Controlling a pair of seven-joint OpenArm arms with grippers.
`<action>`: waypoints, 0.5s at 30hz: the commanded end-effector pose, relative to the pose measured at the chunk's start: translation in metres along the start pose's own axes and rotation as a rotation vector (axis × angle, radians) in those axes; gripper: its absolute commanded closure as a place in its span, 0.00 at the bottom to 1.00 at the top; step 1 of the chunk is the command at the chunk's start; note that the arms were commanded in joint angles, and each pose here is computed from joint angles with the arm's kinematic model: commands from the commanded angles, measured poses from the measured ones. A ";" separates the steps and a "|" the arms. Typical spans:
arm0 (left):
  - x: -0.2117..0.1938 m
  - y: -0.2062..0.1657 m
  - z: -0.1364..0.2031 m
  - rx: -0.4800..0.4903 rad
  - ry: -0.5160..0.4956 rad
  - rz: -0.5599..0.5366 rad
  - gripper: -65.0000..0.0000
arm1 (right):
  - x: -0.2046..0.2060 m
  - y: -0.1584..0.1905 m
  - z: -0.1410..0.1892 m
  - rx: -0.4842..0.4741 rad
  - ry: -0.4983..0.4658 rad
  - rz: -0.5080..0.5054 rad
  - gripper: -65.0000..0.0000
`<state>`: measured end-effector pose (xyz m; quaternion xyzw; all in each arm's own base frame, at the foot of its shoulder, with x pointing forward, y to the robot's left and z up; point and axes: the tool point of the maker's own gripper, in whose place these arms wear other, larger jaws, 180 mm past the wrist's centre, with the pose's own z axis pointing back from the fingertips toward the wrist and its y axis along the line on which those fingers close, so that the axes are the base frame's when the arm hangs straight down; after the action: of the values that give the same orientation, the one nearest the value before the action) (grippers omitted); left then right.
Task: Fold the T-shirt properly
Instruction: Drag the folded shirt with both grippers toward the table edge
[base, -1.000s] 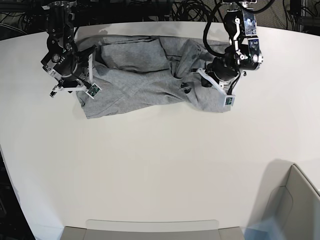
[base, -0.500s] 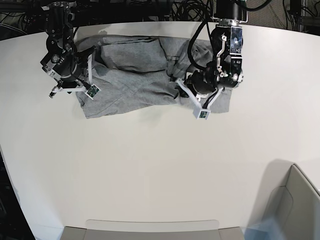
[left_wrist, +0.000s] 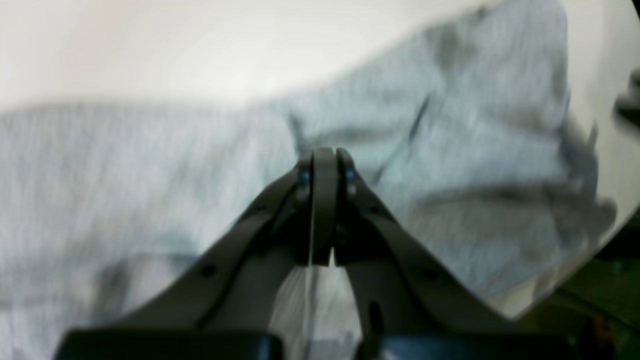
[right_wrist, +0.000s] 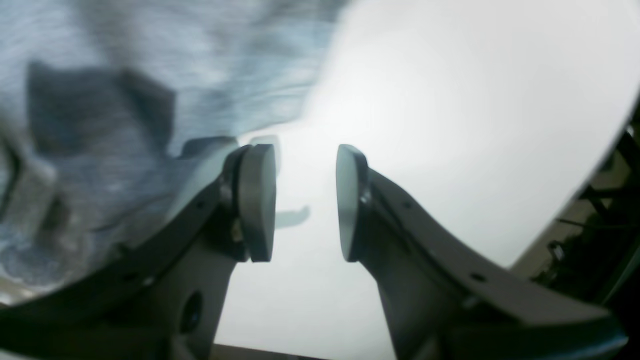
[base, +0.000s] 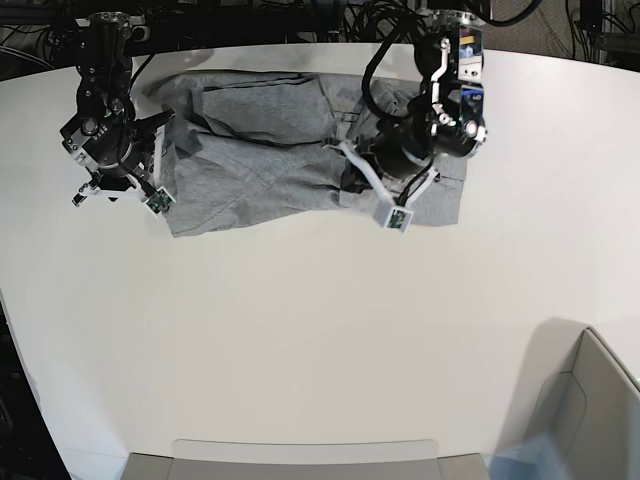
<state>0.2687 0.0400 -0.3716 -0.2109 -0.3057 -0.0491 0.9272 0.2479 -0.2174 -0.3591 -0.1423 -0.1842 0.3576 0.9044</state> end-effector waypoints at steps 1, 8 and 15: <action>0.002 0.019 0.008 0.054 -0.014 -0.006 1.00 | 0.005 -0.009 0.005 -0.023 -0.020 0.019 0.68; -0.021 0.048 0.014 0.116 0.039 -0.007 1.00 | 0.006 -0.011 0.005 -0.027 -0.023 0.014 0.68; -0.058 0.046 0.012 0.105 0.130 0.021 1.00 | 0.014 -0.019 0.007 -0.046 -0.043 0.008 0.68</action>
<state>0.2247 0.0864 -0.4172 -0.1621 -0.2439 -0.0305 0.9557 0.2584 -0.2177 -0.3517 -0.1460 -0.1985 0.3526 0.9028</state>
